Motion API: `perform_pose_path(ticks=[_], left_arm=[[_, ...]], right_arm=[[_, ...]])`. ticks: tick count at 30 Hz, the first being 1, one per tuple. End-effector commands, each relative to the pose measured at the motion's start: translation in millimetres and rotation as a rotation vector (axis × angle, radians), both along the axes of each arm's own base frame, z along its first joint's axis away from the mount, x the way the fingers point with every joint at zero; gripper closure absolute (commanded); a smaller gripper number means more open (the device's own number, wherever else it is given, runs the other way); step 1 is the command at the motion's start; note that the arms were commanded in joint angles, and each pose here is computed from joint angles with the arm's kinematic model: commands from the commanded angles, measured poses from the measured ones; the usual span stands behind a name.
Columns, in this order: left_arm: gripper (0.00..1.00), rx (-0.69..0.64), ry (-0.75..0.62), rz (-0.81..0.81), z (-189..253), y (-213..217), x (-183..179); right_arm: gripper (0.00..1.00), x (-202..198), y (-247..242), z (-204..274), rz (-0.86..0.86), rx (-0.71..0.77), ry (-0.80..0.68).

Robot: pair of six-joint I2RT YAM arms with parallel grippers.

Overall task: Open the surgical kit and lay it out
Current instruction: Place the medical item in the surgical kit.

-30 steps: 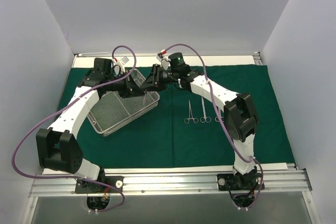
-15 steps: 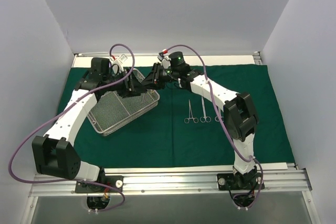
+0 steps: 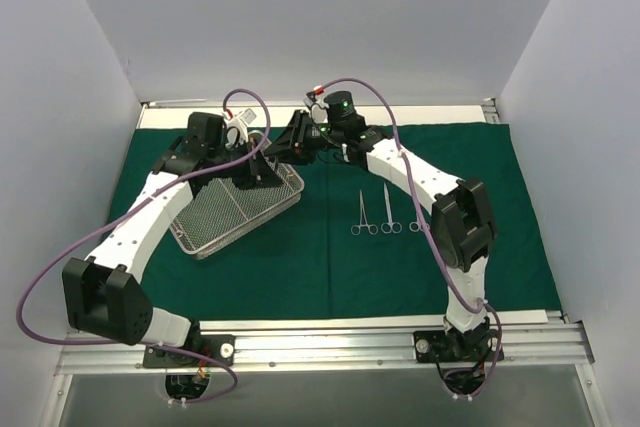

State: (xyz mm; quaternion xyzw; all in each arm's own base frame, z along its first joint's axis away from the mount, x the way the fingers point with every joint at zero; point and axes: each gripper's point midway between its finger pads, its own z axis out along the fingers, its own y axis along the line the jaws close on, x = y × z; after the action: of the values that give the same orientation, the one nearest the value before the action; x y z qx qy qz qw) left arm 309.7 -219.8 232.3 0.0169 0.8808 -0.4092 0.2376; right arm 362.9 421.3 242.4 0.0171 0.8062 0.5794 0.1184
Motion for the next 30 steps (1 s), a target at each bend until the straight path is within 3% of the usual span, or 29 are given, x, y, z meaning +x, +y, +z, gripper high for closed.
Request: perform_pose_path(ticks=[1,2,3,5,6,7,11,14,16,18,21,25,28,29,30], left_arm=[[0.98,-0.023,-0.078,-0.044,28,-4,-12],[0.98,-0.023,-0.08,-0.052,29,-3,-16],[0.98,-0.029,-0.096,-0.055,36,-1,-20],[0.98,-0.048,-0.091,-0.07,39,0,-31],[0.98,-0.071,-0.099,-0.072,46,2,-37],[0.98,-0.098,-0.092,-0.088,49,1,-43],[0.98,-0.186,-0.005,-0.14,48,-2,-78],[0.98,-0.229,0.037,-0.169,52,0,-104],[0.98,-0.253,0.053,-0.192,50,0,-123],[0.98,-0.265,0.063,-0.201,47,0,-136],[0.98,-0.3,0.13,-0.223,42,-3,-154],[0.98,-0.374,0.185,-0.244,46,-4,-173],[0.98,-0.462,0.229,-0.296,52,-12,-186],[0.98,-0.472,0.243,-0.294,46,-12,-187],[0.98,-0.472,0.236,-0.297,47,-11,-191]], right_arm=[[0.7,-3,-15,68,-0.028,0.034,-0.165],[0.63,0,-23,73,-0.045,0.011,-0.206],[0.47,-1,-29,70,-0.022,-0.046,-0.295],[0.25,-1,-43,69,-0.011,-0.156,-0.401],[0.03,-1,-55,55,-0.021,-0.266,-0.418],[0.0,2,-63,56,0.006,-0.334,-0.543],[0.0,-12,-95,61,0.044,-0.479,-0.709],[0.0,-41,-101,74,0.13,-0.432,-0.836],[0.07,-60,-103,78,0.203,-0.415,-0.889],[0.23,-73,-115,75,0.274,-0.524,-1.018],[0.31,-103,-119,67,0.393,-0.7,-1.249],[0.31,-138,-117,53,0.565,-0.845,-1.513],[0.3,-155,-109,53,0.631,-0.865,-1.711],[0.29,-154,-109,74,0.524,-0.846,-1.785],[0.29,-157,-108,73,0.522,-0.831,-1.814]])
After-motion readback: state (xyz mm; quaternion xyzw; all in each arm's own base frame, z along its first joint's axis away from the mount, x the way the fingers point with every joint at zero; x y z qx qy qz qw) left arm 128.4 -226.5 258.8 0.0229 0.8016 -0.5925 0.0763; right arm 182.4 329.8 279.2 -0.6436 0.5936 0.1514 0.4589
